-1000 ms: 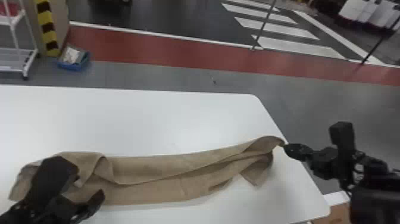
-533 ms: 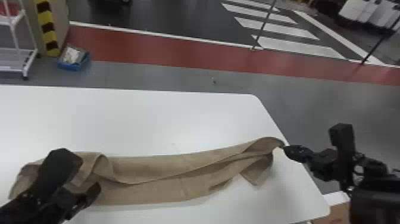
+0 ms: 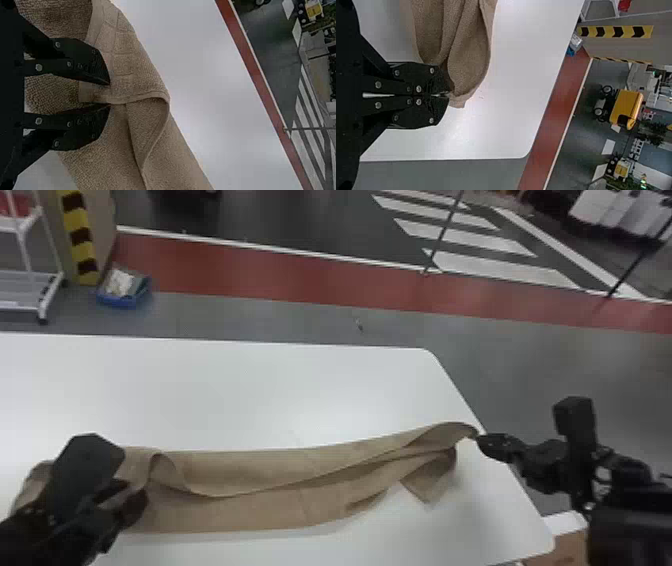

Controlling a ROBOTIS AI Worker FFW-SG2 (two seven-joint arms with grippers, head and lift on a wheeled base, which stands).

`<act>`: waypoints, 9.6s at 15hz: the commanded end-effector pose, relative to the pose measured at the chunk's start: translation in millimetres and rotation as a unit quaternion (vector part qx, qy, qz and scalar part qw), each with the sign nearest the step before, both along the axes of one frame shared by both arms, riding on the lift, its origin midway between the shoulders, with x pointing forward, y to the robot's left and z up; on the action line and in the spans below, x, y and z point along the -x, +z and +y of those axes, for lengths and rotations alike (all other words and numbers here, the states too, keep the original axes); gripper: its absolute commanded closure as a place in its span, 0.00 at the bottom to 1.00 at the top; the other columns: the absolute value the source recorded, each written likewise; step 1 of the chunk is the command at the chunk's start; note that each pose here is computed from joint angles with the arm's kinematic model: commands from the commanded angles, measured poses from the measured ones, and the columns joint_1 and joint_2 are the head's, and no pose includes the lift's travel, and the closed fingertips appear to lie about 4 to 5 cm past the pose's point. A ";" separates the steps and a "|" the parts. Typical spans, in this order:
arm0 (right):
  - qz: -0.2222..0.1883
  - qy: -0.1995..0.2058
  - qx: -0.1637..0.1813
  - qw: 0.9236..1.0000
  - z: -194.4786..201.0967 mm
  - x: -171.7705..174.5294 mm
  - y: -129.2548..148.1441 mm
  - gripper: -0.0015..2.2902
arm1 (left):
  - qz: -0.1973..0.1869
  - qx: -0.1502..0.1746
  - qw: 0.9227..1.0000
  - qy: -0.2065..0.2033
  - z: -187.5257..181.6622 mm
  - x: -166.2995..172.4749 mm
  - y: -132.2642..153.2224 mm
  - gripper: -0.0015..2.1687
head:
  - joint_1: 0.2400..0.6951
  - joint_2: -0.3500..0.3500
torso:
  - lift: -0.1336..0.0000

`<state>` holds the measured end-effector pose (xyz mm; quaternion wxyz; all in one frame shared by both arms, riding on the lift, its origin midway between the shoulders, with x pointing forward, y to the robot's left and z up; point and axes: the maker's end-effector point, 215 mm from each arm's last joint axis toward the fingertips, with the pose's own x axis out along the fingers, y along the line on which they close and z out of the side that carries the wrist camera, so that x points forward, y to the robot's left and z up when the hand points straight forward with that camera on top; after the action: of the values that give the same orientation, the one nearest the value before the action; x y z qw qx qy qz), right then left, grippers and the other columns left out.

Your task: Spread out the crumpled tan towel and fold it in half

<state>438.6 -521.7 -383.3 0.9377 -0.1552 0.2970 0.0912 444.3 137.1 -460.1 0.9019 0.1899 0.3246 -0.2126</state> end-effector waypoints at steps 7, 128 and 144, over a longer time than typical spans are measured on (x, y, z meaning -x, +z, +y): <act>0.001 -0.001 0.000 1.000 -0.7 0.9 -0.6 0.53 | 0.016 0.022 1.000 0.014 9.7 6.1 14.4 0.57 | 1.00 0.00 | 0.10; 0.139 -0.054 -0.001 0.989 67.6 -162.2 -33.6 0.01 | -0.071 -0.059 0.995 0.030 181.2 -214.9 73.5 0.00 | 1.00 0.34 | 0.10; 0.156 -0.102 -0.059 0.981 59.2 -141.3 -35.8 0.03 | 0.001 0.069 0.995 0.074 189.4 -181.9 65.6 0.03 | 1.00 0.33 | 0.10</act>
<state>582.8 -461.7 -418.4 0.8915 -0.0558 0.4482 0.0363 628.6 325.4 -394.4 0.9259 0.1032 0.3216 -0.1690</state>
